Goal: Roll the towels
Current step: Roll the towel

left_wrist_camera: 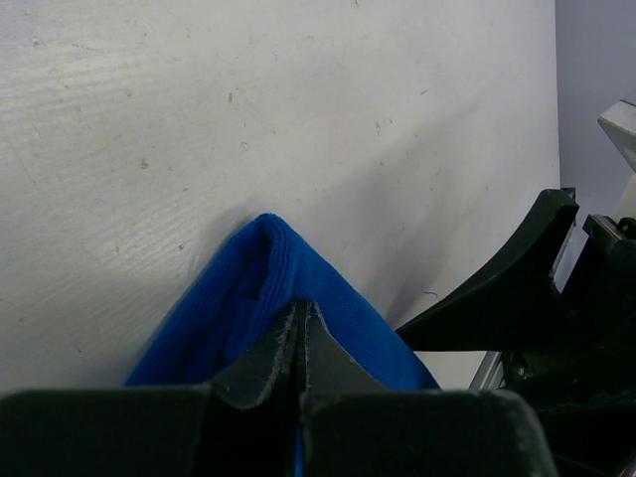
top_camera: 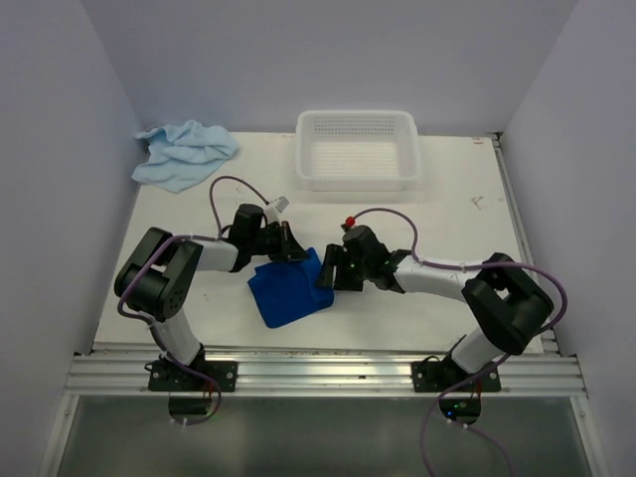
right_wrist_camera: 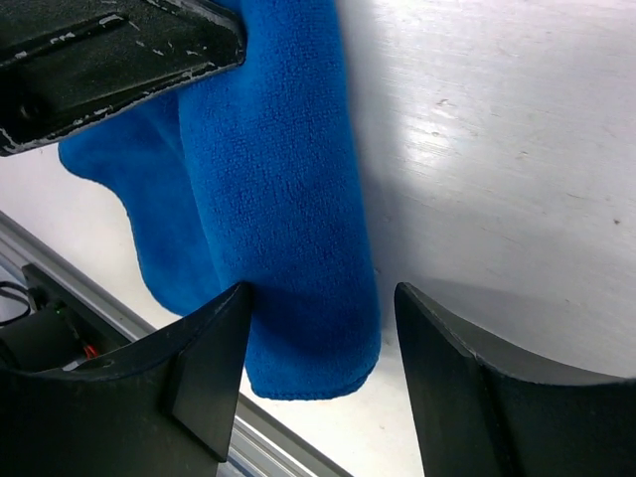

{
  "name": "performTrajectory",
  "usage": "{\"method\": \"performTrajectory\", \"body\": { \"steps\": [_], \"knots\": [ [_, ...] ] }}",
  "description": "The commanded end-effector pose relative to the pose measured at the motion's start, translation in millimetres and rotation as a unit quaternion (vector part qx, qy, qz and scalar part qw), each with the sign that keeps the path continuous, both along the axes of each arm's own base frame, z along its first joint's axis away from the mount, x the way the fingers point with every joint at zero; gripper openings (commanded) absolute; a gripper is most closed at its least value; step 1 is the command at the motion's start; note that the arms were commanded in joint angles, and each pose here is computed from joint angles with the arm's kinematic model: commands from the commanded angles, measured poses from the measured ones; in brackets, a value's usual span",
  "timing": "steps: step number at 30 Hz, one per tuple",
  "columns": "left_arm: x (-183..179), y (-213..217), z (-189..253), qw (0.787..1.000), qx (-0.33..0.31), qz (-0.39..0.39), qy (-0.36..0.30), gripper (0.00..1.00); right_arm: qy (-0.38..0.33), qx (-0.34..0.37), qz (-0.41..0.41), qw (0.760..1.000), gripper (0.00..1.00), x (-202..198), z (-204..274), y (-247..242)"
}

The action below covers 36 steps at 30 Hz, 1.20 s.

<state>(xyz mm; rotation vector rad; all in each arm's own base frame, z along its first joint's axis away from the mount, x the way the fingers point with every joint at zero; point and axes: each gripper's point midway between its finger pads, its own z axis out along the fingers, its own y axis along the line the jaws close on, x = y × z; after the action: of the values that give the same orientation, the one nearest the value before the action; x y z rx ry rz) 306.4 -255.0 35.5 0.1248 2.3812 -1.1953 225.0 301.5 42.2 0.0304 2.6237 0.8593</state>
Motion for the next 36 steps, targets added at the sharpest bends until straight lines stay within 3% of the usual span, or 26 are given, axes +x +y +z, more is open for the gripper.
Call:
{"method": "performTrajectory", "body": {
  "steps": [1,14,20,25,32,35,36],
  "knots": [
    [-3.7,17.0,-16.2,0.999,0.038,0.018,0.005,0.0,-0.007,0.034,0.022,0.999,0.64,-2.4,5.6,19.8],
    [-5.6,17.9,-11.2,0.999,0.041,0.013,-0.002,0.0,-0.013,-0.066,0.047,0.997,0.62,-17.6,-26.2,16.3],
    [-5.6,20.9,-10.0,0.999,0.046,0.017,-0.006,0.0,-0.031,-0.128,0.062,0.989,0.51,-22.0,-40.4,9.9],
    [-5.5,22.0,-6.7,0.999,0.047,0.021,-0.009,0.0,-0.047,-0.158,0.073,0.984,0.34,-23.4,-38.7,10.3],
    [6.3,18.9,22.4,0.999,0.036,0.029,-0.022,0.0,-0.084,-0.269,0.067,0.957,0.11,-19.6,-21.2,-12.6],
    [11.7,16.6,38.2,0.999,0.026,0.033,-0.032,0.05,-0.096,-0.302,0.067,0.946,0.0,-18.8,-12.4,-17.7],
    [12.0,15.9,42.0,0.999,0.022,0.035,-0.032,0.11,-0.102,-0.312,0.069,0.942,0.0,-17.3,-9.8,-20.0]
  ]
}}
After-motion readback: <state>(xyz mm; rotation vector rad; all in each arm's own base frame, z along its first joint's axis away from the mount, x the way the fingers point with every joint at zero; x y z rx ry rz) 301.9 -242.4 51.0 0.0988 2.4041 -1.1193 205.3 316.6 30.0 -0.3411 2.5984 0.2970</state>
